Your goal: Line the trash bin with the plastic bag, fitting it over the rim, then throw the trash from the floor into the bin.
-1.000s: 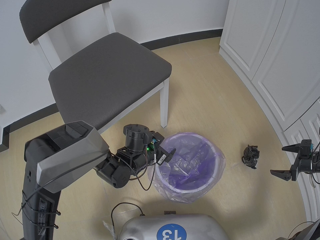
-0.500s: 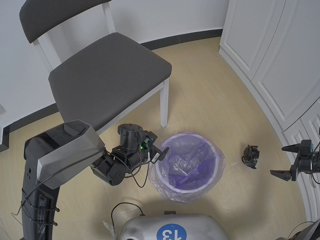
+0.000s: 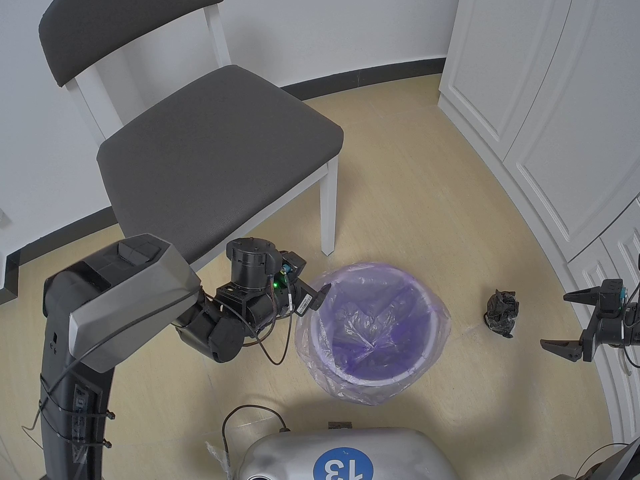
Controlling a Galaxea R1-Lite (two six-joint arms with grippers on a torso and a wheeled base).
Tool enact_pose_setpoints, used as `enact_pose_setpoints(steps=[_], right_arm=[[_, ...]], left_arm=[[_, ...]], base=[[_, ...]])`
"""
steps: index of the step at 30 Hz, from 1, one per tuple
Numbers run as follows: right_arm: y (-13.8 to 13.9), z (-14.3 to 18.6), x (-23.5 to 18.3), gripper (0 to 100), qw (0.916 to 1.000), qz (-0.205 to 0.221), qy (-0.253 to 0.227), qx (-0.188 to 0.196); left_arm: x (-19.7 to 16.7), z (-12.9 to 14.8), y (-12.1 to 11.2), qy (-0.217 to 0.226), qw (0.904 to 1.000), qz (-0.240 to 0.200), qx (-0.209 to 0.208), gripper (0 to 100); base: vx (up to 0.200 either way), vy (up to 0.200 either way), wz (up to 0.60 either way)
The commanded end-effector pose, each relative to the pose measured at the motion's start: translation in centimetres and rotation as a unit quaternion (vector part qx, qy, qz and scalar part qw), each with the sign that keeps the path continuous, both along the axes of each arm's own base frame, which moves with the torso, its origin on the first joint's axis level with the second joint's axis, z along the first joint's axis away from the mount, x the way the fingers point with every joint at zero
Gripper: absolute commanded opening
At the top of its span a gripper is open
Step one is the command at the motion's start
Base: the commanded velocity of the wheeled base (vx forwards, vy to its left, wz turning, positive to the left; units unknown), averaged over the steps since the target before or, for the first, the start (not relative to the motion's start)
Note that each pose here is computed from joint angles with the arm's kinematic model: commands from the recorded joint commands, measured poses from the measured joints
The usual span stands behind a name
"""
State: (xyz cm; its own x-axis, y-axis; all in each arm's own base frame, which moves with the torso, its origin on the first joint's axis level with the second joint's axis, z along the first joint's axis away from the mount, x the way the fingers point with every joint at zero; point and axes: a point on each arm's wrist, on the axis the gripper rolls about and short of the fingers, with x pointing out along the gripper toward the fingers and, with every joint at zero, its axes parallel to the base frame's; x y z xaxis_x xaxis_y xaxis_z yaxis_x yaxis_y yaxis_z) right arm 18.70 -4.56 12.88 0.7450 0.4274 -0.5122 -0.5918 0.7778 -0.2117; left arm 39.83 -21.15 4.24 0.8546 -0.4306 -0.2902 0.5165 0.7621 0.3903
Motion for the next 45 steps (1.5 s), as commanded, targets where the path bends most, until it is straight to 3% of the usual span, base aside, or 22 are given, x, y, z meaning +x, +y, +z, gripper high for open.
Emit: enact_pose_setpoints(steps=[1, 10, 19, 41, 45], right_arm=[[0.0, 0.0, 0.0, 100, 1.0000, 0.000, 0.000, 0.000], [-0.1, -0.1, 0.0, 100, 1.0000, 0.000, 0.000, -0.004], [-0.2, -0.3, 0.1, 100, 1.0000, 0.004, 0.003, -0.007], [-0.2, -0.4, 0.1, 100, 0.9999, 0.006, 0.003, -0.010], [-0.3, -0.4, 0.1, 100, 0.9999, 0.004, 0.003, -0.010]], left_arm=[[0.2, 0.1, 0.0, -0.003, 1.0000, 0.001, -0.002, 100], [1.6, -0.6, 1.5, -0.001, 0.9998, 0.022, -0.003, 100], [2.4, -2.0, 1.4, 0.009, 0.9996, 0.024, -0.014, 100], [1.3, -3.8, 1.7, 0.048, 0.9984, 0.019, -0.022, 100], [0.6, -3.8, 1.8, 0.045, 0.9979, 0.022, -0.041, 100]], base=[[0.000, 0.000, 0.00], [0.000, 0.000, 0.00], [0.000, 0.000, 0.00], [0.000, 0.000, 0.00], [0.000, 0.000, 0.00]])
